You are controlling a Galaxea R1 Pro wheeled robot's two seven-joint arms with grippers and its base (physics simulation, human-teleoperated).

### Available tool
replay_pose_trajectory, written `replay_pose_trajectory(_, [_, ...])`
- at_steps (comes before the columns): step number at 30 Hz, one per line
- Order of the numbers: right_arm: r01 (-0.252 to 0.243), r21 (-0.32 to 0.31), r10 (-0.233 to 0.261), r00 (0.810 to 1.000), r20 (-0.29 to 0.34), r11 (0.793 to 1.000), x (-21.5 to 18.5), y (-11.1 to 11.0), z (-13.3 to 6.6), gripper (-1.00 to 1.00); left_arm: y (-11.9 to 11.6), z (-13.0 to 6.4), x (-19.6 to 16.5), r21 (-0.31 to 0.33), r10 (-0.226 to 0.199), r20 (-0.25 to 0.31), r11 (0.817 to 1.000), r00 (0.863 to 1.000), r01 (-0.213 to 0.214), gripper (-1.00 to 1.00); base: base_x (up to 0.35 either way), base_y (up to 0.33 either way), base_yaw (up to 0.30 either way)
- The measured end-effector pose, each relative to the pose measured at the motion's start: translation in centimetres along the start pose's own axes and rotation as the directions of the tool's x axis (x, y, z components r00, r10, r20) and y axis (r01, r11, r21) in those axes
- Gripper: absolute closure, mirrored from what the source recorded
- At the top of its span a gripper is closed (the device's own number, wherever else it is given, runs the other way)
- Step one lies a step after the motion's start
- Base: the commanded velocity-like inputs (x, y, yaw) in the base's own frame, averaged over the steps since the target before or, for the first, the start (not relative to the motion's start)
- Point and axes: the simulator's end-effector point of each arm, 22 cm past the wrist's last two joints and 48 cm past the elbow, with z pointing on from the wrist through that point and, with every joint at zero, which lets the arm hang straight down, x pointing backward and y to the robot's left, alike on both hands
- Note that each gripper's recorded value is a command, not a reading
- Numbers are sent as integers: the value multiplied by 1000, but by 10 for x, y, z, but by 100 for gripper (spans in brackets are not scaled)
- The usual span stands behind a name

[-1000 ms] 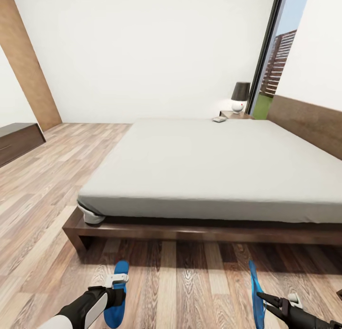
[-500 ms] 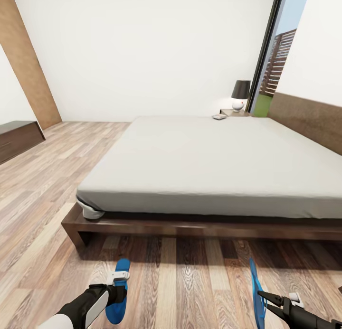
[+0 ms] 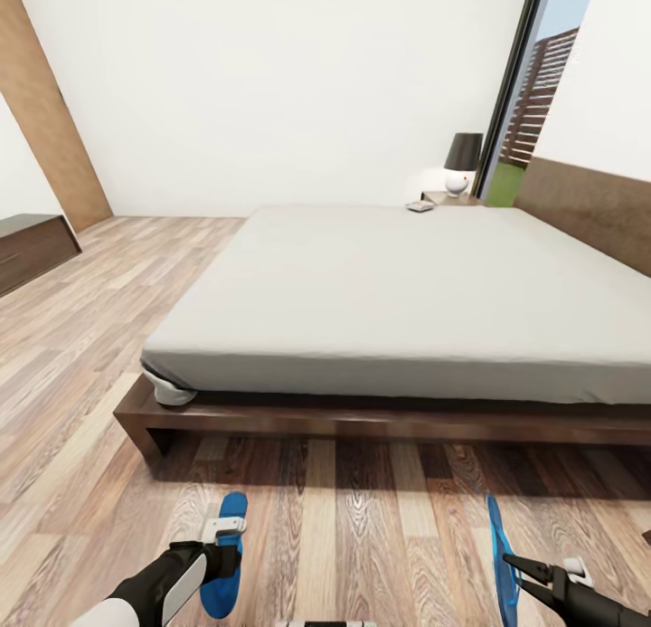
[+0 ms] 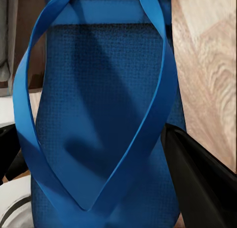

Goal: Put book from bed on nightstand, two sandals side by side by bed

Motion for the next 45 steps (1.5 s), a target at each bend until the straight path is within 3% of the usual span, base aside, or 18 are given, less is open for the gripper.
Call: replay_pose_trajectory(45, [-110,122,120,989,-81,986,37,-70,10,100,9,53,82,-15,-7,-177,1000,984,4,100,0,0,0])
